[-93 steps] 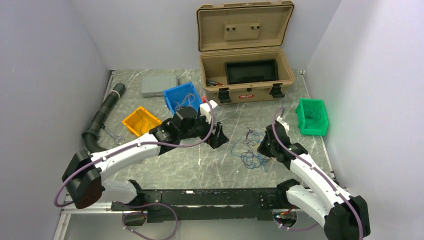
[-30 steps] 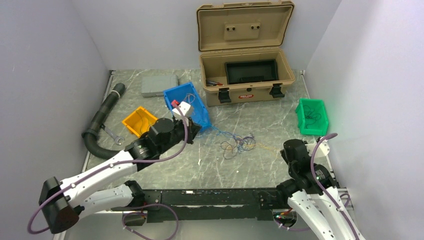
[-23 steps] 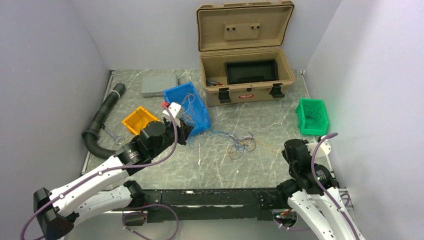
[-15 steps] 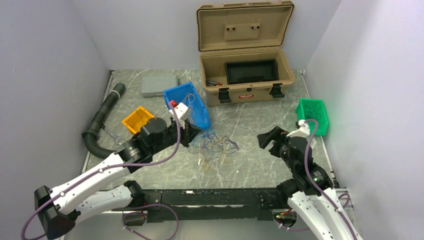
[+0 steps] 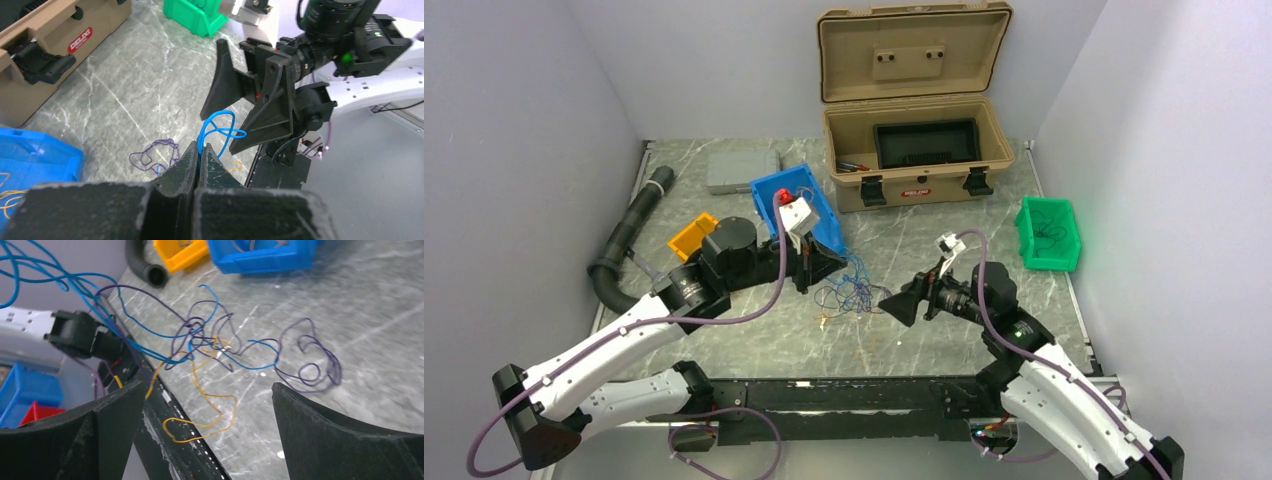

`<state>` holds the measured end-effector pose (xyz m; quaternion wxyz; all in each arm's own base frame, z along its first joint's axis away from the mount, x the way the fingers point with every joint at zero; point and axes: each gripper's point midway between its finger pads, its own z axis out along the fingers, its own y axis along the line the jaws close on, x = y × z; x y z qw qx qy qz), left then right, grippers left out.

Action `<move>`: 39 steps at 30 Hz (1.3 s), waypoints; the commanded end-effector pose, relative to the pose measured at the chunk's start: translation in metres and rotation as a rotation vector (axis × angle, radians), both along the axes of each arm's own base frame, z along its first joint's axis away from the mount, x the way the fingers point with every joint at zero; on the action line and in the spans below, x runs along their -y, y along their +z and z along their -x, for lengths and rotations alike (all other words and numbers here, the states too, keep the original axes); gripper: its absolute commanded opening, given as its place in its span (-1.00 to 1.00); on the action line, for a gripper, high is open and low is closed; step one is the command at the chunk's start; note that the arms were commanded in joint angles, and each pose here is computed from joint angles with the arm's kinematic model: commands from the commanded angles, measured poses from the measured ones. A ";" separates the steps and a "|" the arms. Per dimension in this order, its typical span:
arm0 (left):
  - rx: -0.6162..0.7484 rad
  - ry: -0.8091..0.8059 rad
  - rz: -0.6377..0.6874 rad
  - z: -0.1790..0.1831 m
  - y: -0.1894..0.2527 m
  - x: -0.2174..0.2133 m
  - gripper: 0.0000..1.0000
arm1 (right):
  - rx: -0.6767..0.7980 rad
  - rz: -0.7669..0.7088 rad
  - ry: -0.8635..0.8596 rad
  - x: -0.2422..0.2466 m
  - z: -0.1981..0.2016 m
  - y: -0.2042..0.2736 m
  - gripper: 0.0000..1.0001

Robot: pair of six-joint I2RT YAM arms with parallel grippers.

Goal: Untangle the cables
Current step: Untie the cable.

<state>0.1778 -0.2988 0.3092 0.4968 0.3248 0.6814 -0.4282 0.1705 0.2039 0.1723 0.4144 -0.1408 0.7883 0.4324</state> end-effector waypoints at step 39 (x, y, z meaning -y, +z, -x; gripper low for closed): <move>0.136 0.182 0.164 0.004 0.128 -0.047 -1.00 | -0.163 0.018 -1.045 0.116 -0.032 -0.077 -1.00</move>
